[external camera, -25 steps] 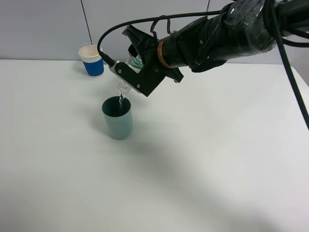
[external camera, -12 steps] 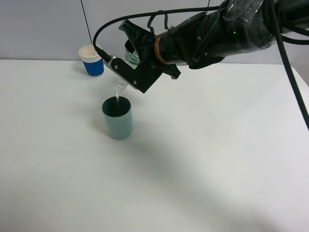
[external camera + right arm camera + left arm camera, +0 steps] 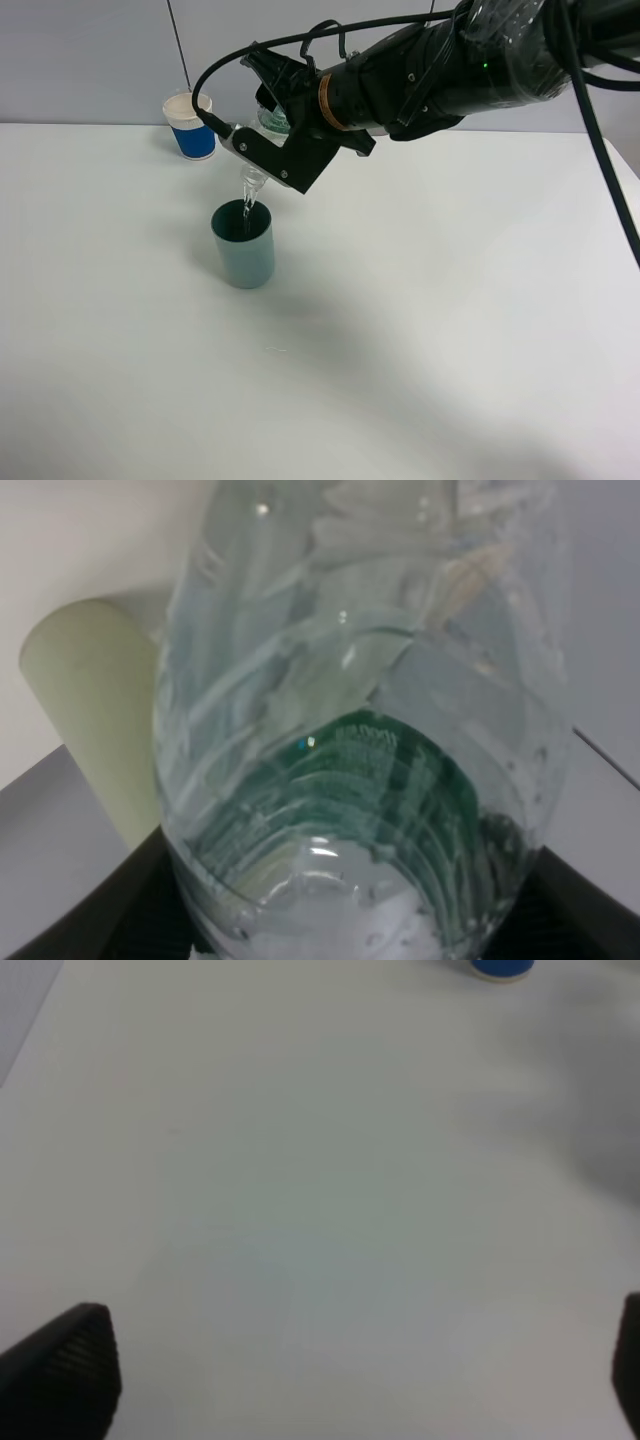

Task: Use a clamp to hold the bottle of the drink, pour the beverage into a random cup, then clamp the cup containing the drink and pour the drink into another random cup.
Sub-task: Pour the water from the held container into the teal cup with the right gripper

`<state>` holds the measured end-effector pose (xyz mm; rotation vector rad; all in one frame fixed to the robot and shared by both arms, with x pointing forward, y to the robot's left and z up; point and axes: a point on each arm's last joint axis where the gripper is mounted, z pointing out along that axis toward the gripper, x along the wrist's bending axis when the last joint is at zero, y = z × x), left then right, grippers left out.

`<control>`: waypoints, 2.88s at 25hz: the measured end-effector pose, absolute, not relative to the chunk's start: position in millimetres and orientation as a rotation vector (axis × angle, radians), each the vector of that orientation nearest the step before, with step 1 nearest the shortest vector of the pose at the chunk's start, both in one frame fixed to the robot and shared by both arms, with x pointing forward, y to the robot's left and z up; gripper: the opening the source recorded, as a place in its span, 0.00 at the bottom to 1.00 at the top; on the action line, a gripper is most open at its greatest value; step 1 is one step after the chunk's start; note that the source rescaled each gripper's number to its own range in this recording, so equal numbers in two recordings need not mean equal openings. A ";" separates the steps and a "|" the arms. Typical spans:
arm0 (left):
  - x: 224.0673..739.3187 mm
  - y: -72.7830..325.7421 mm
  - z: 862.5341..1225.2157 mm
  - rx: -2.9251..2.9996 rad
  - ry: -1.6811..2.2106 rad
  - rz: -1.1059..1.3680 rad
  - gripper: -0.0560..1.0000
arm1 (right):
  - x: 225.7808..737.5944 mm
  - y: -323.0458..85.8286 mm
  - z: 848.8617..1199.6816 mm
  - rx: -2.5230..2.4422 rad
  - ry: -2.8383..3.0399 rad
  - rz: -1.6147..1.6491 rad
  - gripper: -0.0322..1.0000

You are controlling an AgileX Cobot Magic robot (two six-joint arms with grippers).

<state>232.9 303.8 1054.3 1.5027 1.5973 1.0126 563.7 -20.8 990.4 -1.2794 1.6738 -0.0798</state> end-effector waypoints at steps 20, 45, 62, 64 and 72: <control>232.9 303.8 1054.3 1.503 1.597 1.013 1.00 | 561.0 -17.8 990.4 -1.355 1.616 -0.120 0.03; 232.9 303.8 1054.3 1.503 1.597 1.013 1.00 | 541.3 3.2 993.1 -1.435 1.513 -0.231 0.03; 232.9 303.8 1054.3 1.503 1.597 1.013 1.00 | 540.7 3.6 994.4 -1.452 1.484 -0.295 0.03; 232.9 303.8 1054.3 1.503 1.597 1.013 1.00 | 540.7 3.6 994.4 -1.397 1.532 -0.252 0.03; 232.9 303.8 1054.3 1.503 1.597 1.013 1.00 | 539.4 2.1 991.1 -0.999 1.852 0.035 0.03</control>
